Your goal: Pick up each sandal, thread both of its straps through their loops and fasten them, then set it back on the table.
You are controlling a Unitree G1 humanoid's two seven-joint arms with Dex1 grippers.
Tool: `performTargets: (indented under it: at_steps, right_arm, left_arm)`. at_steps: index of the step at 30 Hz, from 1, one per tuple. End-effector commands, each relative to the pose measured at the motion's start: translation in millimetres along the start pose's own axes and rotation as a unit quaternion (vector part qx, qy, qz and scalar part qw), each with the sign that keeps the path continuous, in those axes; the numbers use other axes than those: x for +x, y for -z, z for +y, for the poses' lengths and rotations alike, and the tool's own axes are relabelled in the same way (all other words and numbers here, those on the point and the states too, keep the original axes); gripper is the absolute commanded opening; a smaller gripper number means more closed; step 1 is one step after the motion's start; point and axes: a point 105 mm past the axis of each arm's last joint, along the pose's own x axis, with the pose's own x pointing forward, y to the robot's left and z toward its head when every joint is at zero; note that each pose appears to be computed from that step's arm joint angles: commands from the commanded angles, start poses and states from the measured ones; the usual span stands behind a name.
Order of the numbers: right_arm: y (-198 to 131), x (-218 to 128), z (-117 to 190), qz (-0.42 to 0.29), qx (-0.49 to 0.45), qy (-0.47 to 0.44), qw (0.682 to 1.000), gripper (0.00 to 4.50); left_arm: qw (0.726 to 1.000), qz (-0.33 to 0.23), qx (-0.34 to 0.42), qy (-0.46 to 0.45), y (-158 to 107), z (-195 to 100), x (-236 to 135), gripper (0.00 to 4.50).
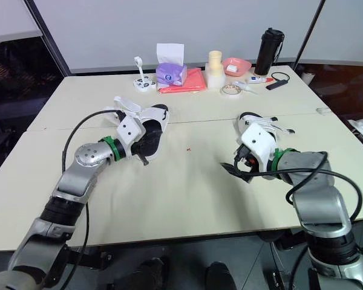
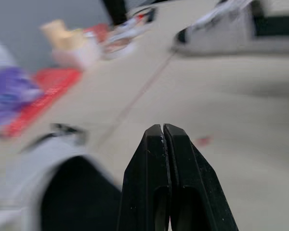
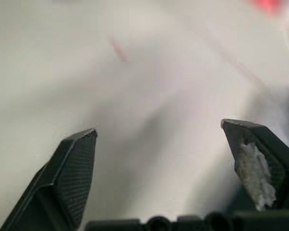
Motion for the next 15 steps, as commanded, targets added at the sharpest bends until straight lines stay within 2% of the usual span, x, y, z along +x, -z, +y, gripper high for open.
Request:
performTargets:
  at_steps: [1, 8, 11, 15]
  right_arm:
    - [-25, -7, 30, -0.067, 0.026, -0.066, 0.995, 4.5]
    - [-29, 3, 45, -0.084, 0.084, -0.092, 0.989, 4.5]
    - [-28, 7, 50, -0.088, 0.092, -0.106, 0.986, 4.5]
    - [-21, 11, 49, -0.074, 0.096, -0.097, 0.988, 4.5]
  left_arm:
    - [0.993, 0.019, 0.109, -0.033, 1, 17, -1, 0.87]
    - [0.95, 0.074, 0.297, -0.065, 3, 44, 7, 4.47]
    - [0.935, 0.08, 0.333, -0.088, 2, 53, 14, 4.47]
    - [0.92, 0.112, 0.365, -0.09, 16, 55, 26, 4.47]
